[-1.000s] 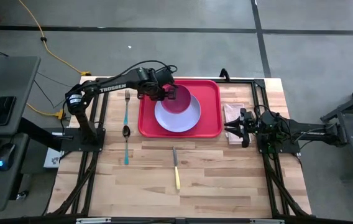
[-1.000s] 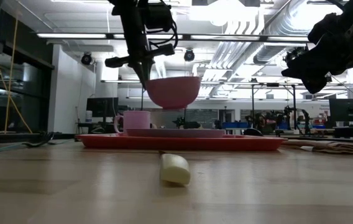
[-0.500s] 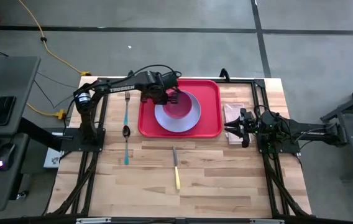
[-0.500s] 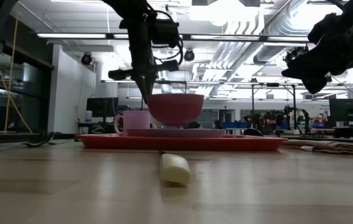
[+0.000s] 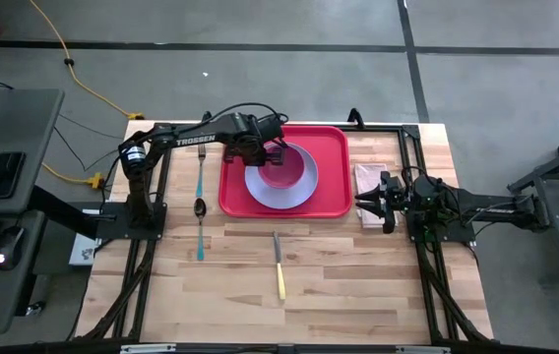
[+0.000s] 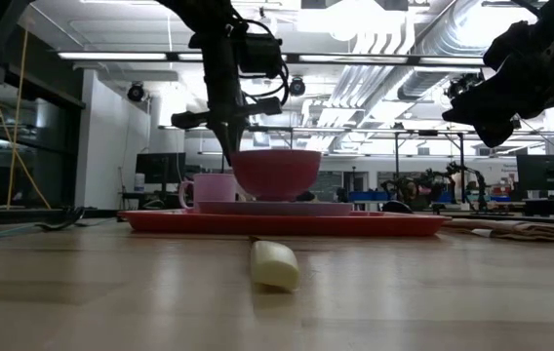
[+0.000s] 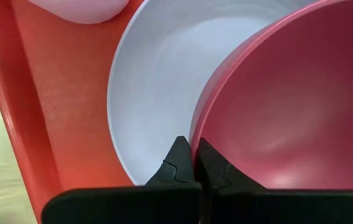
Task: Set up tray
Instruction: Put the pink bowl on the white plate
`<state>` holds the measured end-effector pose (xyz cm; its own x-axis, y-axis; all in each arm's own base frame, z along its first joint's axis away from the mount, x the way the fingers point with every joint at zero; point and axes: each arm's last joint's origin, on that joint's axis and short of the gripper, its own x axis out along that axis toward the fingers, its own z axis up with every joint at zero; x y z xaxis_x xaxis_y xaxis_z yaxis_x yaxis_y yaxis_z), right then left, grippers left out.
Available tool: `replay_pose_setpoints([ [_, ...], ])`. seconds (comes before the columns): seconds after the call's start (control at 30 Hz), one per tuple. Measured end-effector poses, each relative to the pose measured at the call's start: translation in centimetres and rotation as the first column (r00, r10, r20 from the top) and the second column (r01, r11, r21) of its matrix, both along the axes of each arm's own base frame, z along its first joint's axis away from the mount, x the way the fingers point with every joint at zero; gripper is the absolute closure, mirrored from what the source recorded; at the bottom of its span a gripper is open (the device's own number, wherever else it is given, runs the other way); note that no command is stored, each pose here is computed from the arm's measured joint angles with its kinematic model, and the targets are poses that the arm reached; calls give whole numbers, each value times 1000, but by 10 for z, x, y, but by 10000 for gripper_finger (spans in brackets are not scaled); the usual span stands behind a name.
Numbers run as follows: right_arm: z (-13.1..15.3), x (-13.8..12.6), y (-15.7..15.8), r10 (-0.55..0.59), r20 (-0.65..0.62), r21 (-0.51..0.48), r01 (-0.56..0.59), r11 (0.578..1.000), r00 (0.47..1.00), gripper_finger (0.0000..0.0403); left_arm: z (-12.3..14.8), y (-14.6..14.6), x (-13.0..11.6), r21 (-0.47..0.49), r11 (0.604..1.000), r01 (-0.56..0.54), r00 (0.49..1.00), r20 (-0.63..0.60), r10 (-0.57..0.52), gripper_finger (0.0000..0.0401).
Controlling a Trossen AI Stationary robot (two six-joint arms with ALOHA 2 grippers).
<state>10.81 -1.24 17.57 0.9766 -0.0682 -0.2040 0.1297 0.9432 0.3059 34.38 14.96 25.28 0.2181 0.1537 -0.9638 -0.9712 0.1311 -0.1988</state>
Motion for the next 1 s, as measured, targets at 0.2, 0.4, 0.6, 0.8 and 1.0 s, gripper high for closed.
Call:
replay_pose_setpoints([
  [0.2, 0, 0, 0, 0, 0, 0, 0, 1000, 1000, 304, 0, 0, 0, 3, 1000, -1, 1000, -2, 1, 387],
  [0.4, 0, 0, 0, 0, 0, 0, 0, 1000, 1000, 304, -7, 1, 2, -14, 1000, 1, 1000, -18, -1, 387],
  [0.6, -1, 0, 0, 0, -6, 6, 0, 1000, 1000, 304, -14, 2, 5, -31, 1000, 4, 999, -33, -5, 387],
  [0.8, -1, 0, 0, 0, -11, 9, 0, 1000, 1000, 304, -13, 2, 5, -14, 1000, 1, 1000, -29, -1, 387],
  [1.0, -1, 0, 0, 0, -11, 9, 0, 1000, 1000, 304, -21, 3, 8, -39, 999, 13, 999, -47, -15, 387],
])
